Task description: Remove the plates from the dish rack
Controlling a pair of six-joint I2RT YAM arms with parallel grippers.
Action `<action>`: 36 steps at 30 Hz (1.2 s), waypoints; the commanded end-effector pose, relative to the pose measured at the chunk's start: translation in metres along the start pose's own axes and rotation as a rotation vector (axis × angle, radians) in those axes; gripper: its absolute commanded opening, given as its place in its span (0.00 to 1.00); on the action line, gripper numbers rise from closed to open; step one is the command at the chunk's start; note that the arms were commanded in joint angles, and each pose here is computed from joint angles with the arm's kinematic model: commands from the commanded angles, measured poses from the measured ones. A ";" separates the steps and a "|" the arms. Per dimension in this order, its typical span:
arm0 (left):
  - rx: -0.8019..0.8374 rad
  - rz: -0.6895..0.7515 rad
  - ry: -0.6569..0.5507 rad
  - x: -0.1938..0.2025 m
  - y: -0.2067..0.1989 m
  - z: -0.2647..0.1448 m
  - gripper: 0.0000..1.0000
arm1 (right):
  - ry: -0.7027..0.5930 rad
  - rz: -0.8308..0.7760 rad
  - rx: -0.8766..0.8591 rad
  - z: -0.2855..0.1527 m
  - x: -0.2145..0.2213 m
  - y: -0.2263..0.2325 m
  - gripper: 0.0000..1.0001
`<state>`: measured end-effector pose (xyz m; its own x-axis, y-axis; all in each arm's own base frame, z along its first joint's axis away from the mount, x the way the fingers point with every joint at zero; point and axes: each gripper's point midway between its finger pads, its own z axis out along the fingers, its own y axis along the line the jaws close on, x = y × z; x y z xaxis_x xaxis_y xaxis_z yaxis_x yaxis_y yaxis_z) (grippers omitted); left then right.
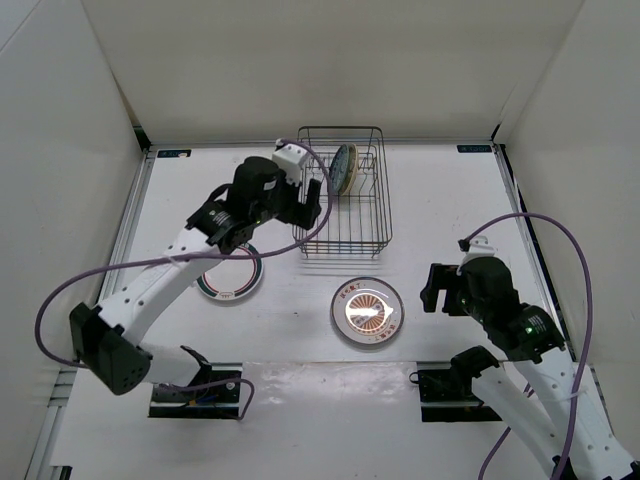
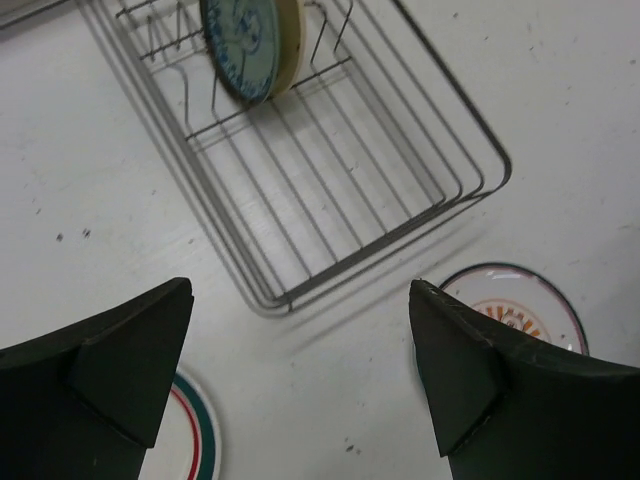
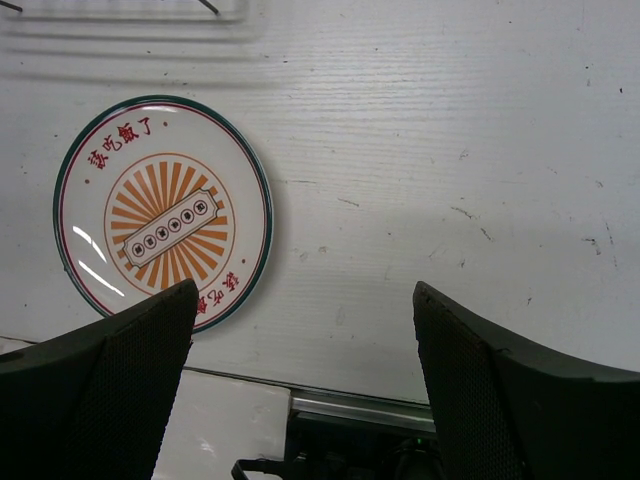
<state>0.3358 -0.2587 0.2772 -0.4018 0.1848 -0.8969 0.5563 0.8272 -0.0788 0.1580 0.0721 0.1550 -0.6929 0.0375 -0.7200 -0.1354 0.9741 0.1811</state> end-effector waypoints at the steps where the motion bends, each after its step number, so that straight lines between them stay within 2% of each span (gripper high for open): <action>1: -0.122 0.007 0.088 0.029 0.025 -0.047 0.99 | -0.011 -0.017 0.001 0.002 -0.004 0.000 0.89; 2: -0.150 -0.001 0.130 0.042 0.030 -0.054 0.99 | -0.008 -0.016 0.003 0.001 -0.004 0.000 0.89; 3: -0.168 -0.009 0.121 0.044 0.034 -0.068 0.99 | -0.007 -0.016 0.001 0.001 -0.004 0.001 0.89; 4: -0.218 0.006 0.181 0.062 0.044 -0.077 0.99 | 0.004 -0.016 0.007 0.001 -0.004 0.000 0.89; 6: -0.255 0.017 0.183 0.070 0.051 -0.095 0.99 | 0.016 -0.019 0.008 0.000 -0.003 0.000 0.89; 7: -0.283 0.027 0.235 0.088 0.057 -0.101 0.99 | 0.025 -0.018 0.010 0.000 -0.004 0.001 0.89; 10: -0.318 0.053 0.274 0.117 0.066 -0.117 0.99 | 0.033 -0.010 0.028 -0.002 -0.007 -0.001 0.89; 12: -0.332 0.074 0.238 0.129 0.072 -0.125 0.99 | 0.031 -0.008 0.033 -0.003 -0.010 -0.001 0.89; 13: -0.332 0.086 0.264 0.148 0.074 -0.123 0.99 | 0.024 -0.007 0.031 -0.004 -0.012 0.000 0.89; 14: -0.323 0.098 0.220 0.145 0.074 -0.118 0.99 | 0.021 0.003 0.030 -0.004 -0.014 0.000 0.89; 15: -0.319 0.105 0.234 0.172 0.076 -0.120 0.99 | 0.019 0.002 0.030 -0.004 -0.015 0.001 0.89; 19: -0.302 0.119 0.183 0.182 0.076 -0.117 0.99 | 0.019 0.002 0.039 -0.002 -0.019 0.001 0.89; 23: -0.317 0.158 0.209 0.184 0.081 -0.118 0.99 | 0.007 0.014 0.059 0.002 -0.029 0.002 0.88; 31: -0.322 0.086 0.212 0.193 0.079 -0.122 0.99 | -0.166 0.097 0.009 0.008 -0.092 0.024 0.72; 36: -0.328 0.077 0.160 0.187 0.080 -0.128 0.99 | -0.263 0.096 0.024 0.014 -0.139 0.033 0.67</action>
<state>0.2104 -0.0928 0.1528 -0.5096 0.3490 -0.7865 0.3652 0.9154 0.1695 0.2255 0.0940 0.2043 -0.6370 0.1195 -0.7615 -0.0577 0.9777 0.2017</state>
